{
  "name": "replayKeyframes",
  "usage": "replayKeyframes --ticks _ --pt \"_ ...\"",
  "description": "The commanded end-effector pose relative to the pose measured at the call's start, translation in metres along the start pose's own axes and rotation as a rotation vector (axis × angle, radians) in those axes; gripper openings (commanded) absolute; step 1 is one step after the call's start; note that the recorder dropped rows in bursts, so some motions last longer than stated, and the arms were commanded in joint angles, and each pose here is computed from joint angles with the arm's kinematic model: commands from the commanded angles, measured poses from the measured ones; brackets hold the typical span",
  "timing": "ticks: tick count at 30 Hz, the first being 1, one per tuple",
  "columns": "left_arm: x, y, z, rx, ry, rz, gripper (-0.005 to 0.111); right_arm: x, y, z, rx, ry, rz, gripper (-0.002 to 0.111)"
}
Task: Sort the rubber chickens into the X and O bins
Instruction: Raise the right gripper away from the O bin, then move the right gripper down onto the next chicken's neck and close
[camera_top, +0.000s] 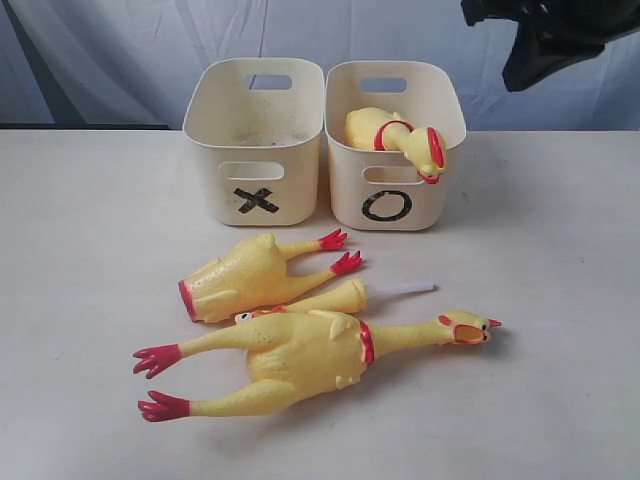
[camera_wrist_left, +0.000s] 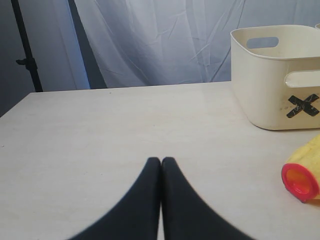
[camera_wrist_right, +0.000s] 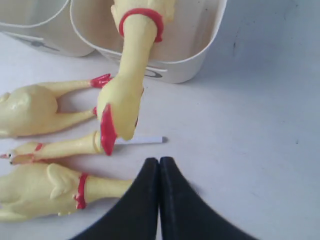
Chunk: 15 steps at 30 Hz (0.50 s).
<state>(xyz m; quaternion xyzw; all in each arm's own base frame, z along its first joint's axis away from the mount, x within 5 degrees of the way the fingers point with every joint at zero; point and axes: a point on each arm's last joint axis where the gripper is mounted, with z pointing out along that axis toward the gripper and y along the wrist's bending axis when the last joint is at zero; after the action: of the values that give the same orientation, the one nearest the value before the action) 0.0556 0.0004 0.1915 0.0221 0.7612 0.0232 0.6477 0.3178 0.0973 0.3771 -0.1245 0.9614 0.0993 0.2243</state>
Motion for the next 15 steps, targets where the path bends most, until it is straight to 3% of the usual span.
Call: replayKeyframes --ticks 1,8,15 --pt "-0.001 0.000 0.000 -0.001 -0.016 -0.011 0.000 0.025 0.004 -0.018 -0.032 -0.006 -0.099 -0.001" --pt "-0.001 0.000 0.000 -0.001 -0.016 -0.011 0.000 0.068 0.021 -0.011 -0.153 0.057 -0.360 -0.001" --pt "-0.001 0.000 0.000 -0.001 -0.016 -0.011 0.000 0.119 0.041 0.024 -0.176 0.077 -0.699 -0.001"
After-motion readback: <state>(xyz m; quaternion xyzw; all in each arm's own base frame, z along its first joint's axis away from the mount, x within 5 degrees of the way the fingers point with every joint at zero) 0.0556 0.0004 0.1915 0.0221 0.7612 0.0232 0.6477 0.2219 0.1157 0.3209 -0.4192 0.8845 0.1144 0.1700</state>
